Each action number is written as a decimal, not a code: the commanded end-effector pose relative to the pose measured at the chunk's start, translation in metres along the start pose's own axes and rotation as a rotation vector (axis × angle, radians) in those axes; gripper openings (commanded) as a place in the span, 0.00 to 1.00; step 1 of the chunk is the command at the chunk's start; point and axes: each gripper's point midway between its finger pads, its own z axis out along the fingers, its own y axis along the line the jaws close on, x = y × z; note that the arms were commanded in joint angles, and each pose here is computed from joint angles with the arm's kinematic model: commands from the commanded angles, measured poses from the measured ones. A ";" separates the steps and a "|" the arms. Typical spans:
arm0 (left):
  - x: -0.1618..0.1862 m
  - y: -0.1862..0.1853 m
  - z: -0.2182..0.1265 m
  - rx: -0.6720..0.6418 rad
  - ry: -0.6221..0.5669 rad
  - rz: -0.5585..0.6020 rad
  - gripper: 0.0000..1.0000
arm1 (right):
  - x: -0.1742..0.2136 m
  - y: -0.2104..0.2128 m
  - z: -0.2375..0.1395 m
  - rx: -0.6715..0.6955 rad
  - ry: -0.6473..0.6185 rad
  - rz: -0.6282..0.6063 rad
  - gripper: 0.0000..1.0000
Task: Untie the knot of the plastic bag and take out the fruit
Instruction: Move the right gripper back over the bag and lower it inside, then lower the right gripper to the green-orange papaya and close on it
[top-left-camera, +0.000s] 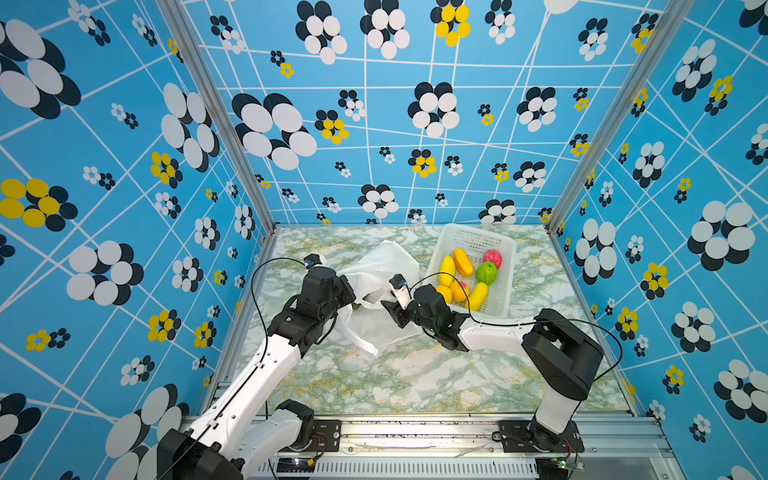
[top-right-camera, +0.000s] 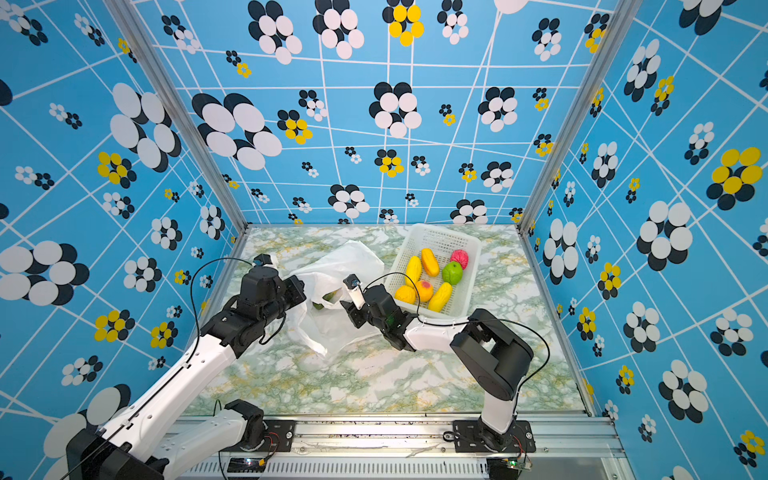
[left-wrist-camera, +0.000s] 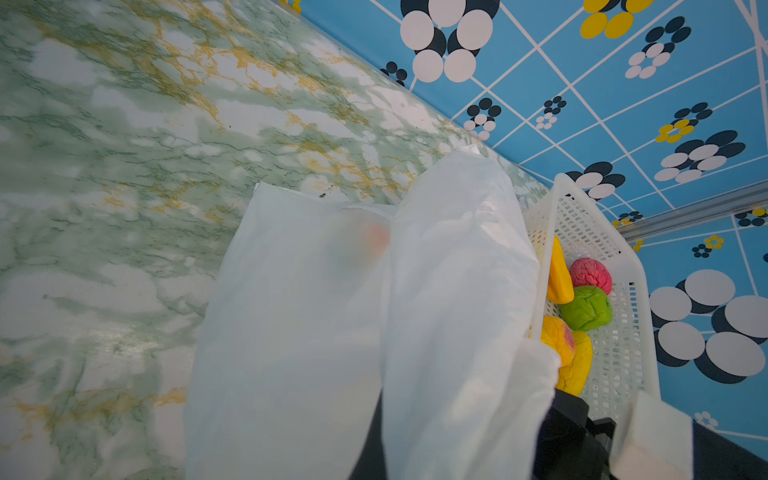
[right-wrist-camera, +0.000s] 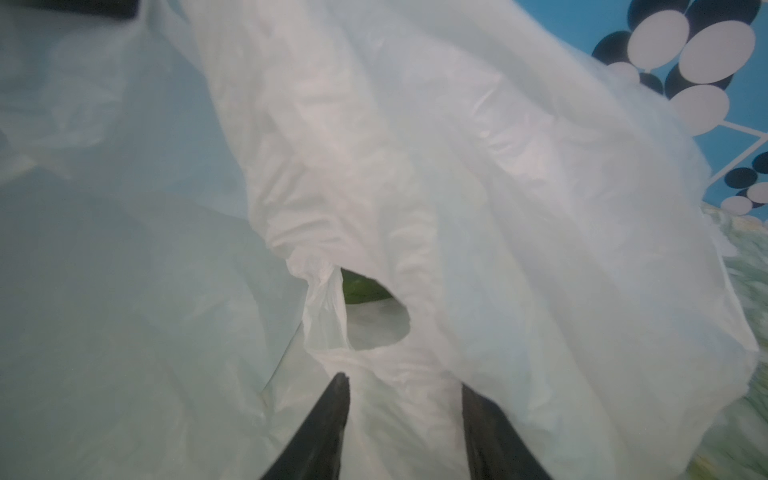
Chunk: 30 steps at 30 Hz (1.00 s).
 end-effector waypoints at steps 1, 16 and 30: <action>0.000 -0.002 0.002 0.016 -0.003 0.017 0.00 | -0.015 -0.011 -0.017 0.071 -0.082 0.023 0.49; 0.001 -0.001 0.001 0.000 0.010 0.030 0.00 | -0.004 0.073 -0.038 -0.148 -0.178 -0.225 0.49; 0.006 -0.015 0.002 0.054 0.031 0.044 0.00 | 0.049 0.102 0.004 -0.180 -0.072 -0.216 0.51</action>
